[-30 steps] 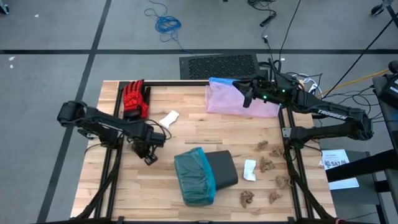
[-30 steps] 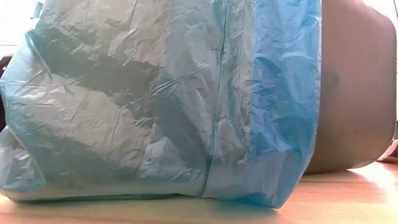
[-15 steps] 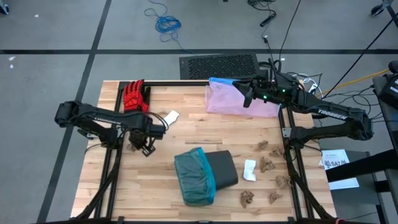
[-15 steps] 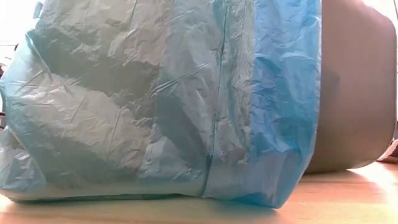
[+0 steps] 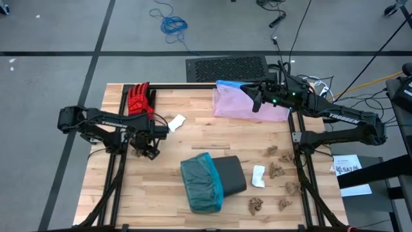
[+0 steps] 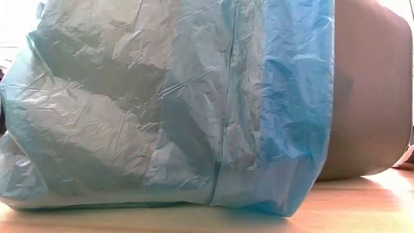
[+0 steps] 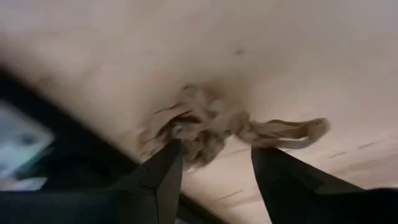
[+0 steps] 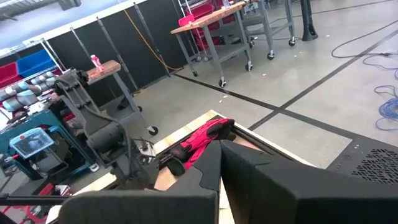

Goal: Place trash/remove bag and relplace
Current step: Put the brown napkin into the black trash bin

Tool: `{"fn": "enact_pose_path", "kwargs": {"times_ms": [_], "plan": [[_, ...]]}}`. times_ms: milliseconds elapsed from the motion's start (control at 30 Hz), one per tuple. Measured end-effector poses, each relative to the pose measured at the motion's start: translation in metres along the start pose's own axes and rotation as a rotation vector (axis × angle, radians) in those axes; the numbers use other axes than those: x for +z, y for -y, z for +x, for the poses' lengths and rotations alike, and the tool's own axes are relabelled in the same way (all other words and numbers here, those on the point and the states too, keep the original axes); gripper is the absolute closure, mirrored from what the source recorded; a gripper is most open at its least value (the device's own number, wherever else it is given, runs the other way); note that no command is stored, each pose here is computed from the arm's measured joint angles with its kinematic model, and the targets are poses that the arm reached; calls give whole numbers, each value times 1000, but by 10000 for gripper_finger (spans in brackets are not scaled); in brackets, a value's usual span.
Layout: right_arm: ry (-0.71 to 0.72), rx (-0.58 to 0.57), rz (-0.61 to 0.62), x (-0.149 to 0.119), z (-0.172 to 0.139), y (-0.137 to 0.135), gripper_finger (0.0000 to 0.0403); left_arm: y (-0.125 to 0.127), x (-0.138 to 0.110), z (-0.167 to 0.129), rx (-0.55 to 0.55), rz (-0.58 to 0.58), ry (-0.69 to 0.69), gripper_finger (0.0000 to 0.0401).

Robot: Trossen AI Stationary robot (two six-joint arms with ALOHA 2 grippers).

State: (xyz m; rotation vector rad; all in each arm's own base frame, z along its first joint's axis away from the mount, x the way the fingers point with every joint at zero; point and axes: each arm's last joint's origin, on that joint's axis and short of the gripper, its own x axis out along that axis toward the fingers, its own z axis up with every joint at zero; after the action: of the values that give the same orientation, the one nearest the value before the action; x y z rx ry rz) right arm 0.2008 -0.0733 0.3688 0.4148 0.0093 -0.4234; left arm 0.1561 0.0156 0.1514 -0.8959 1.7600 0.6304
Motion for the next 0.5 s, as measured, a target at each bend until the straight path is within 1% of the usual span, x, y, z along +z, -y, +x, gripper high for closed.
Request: {"fn": "enact_pose_path", "kwargs": {"times_ms": [100,167,267,333,433,467,500], "plan": [[1,0,0,0,0,0,403,-2,3,15,-51,-12,-21,211],[0,0,0,0,0,0,403,-2,5,22,-64,-16,-35,216],[0,0,0,0,0,0,403,-2,8,28,-63,-13,-54,241],[0,0,0,0,0,0,403,-1,9,28,-67,4,-52,275],[0,0,0,0,0,0,403,3,11,24,-81,15,-32,356],[0,-1,5,0,0,0,403,5,12,21,-84,19,-16,378],[0,-1,11,0,0,0,403,6,13,17,-89,23,11,387]]}}
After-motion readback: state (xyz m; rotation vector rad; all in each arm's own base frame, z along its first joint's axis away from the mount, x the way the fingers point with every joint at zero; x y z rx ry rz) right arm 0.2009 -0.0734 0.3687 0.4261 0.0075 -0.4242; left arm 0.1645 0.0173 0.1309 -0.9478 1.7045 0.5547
